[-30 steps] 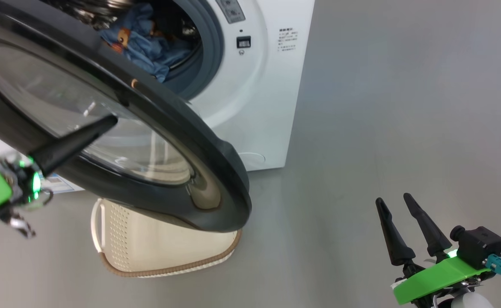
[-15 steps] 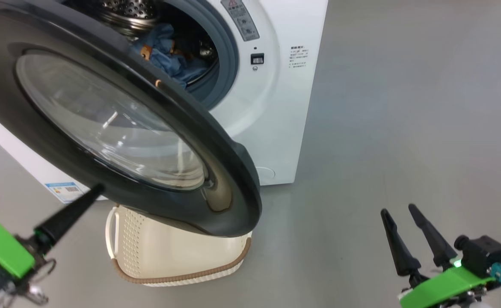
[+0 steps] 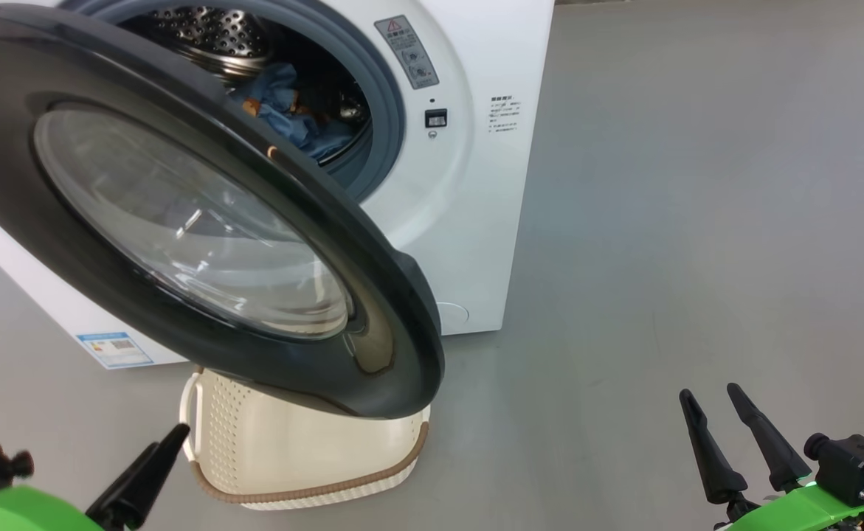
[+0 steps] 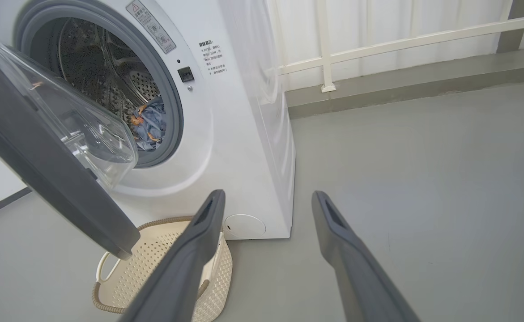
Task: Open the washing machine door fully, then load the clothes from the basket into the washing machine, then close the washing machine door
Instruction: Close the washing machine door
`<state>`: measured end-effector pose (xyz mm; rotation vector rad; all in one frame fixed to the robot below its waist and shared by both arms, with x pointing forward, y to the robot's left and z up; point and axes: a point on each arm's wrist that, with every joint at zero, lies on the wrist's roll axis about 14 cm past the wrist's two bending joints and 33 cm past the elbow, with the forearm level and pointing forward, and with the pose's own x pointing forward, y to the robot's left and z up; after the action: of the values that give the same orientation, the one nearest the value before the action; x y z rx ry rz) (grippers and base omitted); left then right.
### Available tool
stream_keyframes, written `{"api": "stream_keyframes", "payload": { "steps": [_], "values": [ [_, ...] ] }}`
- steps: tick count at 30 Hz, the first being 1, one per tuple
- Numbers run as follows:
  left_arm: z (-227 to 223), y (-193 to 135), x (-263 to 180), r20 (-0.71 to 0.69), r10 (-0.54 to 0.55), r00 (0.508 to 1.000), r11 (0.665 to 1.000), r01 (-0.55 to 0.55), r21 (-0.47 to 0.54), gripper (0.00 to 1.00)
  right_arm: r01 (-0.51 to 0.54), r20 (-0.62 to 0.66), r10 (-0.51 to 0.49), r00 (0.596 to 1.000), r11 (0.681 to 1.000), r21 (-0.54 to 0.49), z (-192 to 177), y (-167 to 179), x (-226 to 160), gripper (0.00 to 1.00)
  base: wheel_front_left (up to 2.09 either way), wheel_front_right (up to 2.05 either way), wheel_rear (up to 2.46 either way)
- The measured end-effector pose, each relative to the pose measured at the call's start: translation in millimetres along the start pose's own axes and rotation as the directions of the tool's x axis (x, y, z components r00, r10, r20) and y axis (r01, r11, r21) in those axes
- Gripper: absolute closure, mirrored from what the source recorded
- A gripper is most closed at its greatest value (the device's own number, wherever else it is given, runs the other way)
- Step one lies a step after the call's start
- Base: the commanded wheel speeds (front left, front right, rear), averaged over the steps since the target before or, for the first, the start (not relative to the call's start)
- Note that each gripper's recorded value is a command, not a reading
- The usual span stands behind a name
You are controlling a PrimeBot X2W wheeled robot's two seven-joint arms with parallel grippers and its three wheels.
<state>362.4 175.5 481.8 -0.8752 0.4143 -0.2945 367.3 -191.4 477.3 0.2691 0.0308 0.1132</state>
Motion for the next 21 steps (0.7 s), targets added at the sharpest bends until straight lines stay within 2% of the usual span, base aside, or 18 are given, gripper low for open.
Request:
{"api": "stream_keyframes", "payload": {
  "steps": [4,8,11,15,21],
  "values": [
    [-7.6,6.8,0.2,0.052,0.021,0.998,0.999,-0.022,0.033,0.00,0.016,0.003,-0.016,1.000,1.000,-0.003,1.3,-5.4,-3.2,0.00,0.00,0.00,0.00],
    [-16.0,14.9,0.7,0.103,0.034,0.994,0.992,-0.046,0.118,0.00,0.039,0.001,-0.039,0.999,0.999,-0.003,0.7,-11.8,-8.2,0.00,0.00,0.00,0.00],
    [-33.6,29.9,-3.6,0.075,0.054,0.996,0.962,-0.072,0.265,0.00,0.055,0.001,-0.055,0.998,0.998,-0.003,1.0,-16.7,-11.8,0.00,0.00,0.00,0.00],
    [-41.8,42.8,-2.1,0.065,0.084,0.994,0.939,-0.101,0.330,0.00,0.073,0.004,-0.073,0.997,0.997,-0.003,2.1,-22.0,-15.2,0.00,0.00,0.00,0.00],
    [-21.5,28.9,11.4,0.169,0.039,0.985,0.897,-0.109,0.428,0.00,0.097,0.008,-0.097,0.995,0.995,-0.005,3.7,-29.9,-16.3,0.00,0.00,0.00,0.00]
  ]
}}
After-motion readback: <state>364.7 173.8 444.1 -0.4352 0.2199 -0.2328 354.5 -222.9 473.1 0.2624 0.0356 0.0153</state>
